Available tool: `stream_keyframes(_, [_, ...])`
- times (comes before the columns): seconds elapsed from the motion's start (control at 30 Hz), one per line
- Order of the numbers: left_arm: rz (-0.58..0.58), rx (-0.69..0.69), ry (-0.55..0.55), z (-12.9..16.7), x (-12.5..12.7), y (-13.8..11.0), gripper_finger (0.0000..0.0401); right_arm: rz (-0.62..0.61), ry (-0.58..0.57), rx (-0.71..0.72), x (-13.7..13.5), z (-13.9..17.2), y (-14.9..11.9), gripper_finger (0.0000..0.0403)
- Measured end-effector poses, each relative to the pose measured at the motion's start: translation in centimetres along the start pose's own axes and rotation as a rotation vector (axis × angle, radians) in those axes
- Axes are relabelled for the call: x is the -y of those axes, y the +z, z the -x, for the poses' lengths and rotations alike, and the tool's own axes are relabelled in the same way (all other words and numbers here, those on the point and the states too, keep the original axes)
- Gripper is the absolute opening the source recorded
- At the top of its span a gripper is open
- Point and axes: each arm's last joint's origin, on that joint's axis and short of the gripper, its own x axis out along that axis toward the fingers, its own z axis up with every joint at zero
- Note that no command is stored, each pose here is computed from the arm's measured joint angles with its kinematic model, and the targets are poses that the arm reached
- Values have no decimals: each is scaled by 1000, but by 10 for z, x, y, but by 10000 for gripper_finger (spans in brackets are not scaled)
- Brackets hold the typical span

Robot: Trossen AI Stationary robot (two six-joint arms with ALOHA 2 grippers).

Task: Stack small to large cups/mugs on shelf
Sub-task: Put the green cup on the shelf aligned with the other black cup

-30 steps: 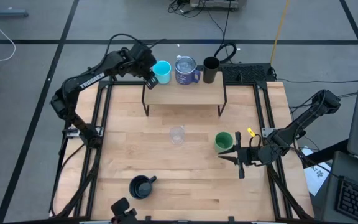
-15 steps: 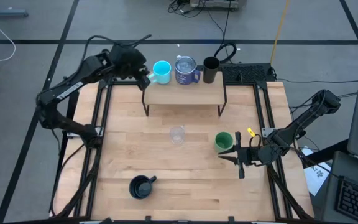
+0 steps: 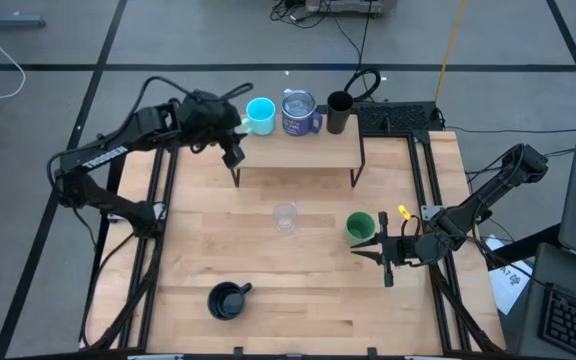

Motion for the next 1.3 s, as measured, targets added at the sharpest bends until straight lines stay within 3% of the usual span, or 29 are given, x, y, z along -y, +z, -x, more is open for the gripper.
stream_keyframes(0.47, [-13, -25, -13, 7, 35, -6, 157, -12, 1, -1, 0, 0, 0, 36])
stream_keyframes(0.9, [-42, -118, -55, -14, 75, -37, 157, -23, 1, -1, 0, 0, 0, 36])
stream_keyframes(1.3, [-90, -86, -94, -26, 113, -60, 157, -49, -27, 4, 1, 0, 0, 36])
